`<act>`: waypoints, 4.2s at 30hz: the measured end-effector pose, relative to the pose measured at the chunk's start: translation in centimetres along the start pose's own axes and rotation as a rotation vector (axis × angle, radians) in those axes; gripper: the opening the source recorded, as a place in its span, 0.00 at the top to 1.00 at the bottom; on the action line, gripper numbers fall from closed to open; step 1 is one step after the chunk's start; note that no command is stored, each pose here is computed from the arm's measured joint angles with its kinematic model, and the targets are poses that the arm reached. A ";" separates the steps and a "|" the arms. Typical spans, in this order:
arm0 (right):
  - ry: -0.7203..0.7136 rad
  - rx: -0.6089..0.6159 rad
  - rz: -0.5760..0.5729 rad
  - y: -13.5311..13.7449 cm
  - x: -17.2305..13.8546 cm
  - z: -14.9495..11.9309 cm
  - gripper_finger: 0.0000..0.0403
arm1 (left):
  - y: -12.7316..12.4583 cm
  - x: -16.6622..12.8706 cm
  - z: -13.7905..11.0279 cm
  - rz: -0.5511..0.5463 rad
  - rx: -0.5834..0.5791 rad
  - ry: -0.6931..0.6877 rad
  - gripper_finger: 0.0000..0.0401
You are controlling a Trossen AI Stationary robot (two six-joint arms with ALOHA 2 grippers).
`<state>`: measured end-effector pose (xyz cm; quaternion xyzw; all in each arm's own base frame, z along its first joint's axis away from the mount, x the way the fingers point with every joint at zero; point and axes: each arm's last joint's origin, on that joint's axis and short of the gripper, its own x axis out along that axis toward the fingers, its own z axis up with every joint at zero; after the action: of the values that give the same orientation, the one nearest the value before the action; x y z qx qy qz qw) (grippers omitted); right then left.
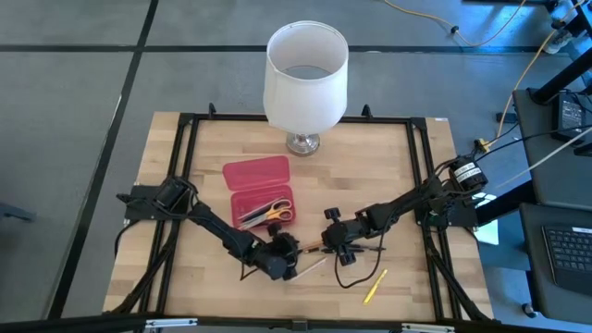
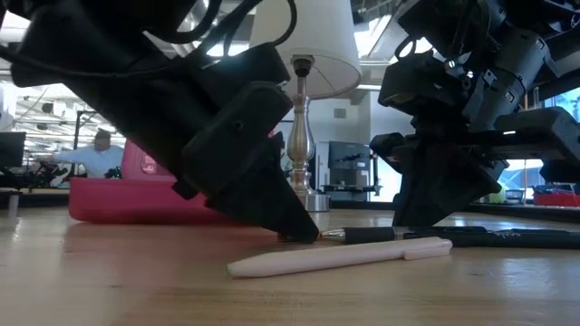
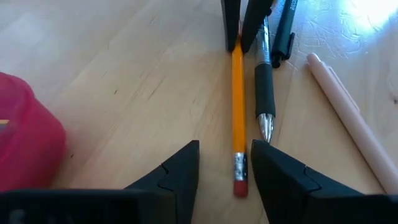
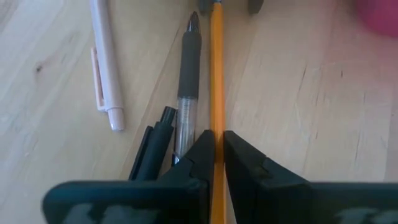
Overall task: Pick & place school supplies into a supply box
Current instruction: Put the yellow pencil into the red supply box
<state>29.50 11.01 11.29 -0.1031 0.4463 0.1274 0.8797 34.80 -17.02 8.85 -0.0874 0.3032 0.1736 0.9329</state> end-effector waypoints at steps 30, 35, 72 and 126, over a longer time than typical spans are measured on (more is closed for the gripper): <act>-0.004 0.005 -0.033 -0.1 -0.2 0.1 0.73 | 0.3 0.2 -0.3 -0.002 0.051 0.050 0.97; -0.063 0.053 -0.043 -0.3 -2.0 1.0 0.67 | 0.3 0.2 -0.3 -0.004 0.046 0.039 0.97; -0.072 0.148 -0.132 -1.2 -10.8 1.2 0.66 | 0.2 -3.2 3.8 -0.057 0.072 -0.042 0.98; -0.390 0.312 -0.186 -1.0 -12.9 -2.2 0.66 | 8.2 -12.3 -2.1 0.412 -0.120 0.246 0.89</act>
<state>20.83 7.69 20.51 0.0196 0.2710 -0.0068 0.9624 21.28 -13.29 14.07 -0.0994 0.4150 0.3658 0.8271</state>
